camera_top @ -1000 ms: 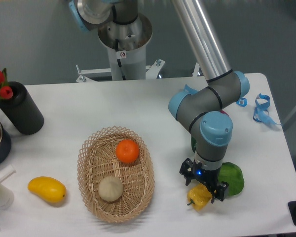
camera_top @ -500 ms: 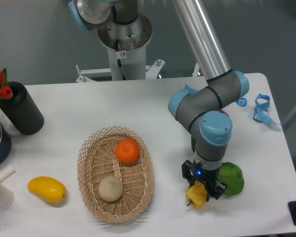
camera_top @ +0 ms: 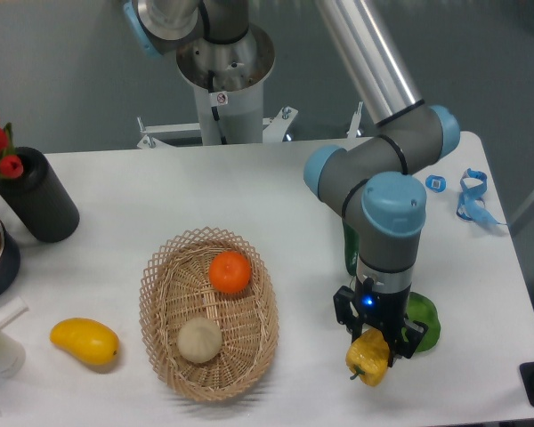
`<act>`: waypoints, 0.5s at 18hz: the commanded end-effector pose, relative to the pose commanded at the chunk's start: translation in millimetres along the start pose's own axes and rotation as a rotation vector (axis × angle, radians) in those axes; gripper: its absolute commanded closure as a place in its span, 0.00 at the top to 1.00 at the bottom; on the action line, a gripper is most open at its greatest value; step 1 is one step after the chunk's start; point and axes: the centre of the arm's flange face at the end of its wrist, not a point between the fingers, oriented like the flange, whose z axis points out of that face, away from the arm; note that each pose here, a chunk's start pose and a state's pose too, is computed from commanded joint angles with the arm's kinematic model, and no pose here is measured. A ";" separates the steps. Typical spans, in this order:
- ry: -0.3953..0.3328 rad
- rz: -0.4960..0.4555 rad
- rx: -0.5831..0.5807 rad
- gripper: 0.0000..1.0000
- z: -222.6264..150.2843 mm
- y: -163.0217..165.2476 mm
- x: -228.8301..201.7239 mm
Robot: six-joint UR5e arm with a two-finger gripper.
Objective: Pick up the yellow pepper from the table
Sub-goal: 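Lift the gripped yellow bell pepper up off the table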
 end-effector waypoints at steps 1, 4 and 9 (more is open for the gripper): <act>0.000 -0.025 0.040 0.36 -15.0 -7.7 0.9; 0.021 -0.087 0.173 0.36 -60.0 -32.5 7.8; 0.031 -0.135 0.210 0.36 -75.2 -42.9 13.5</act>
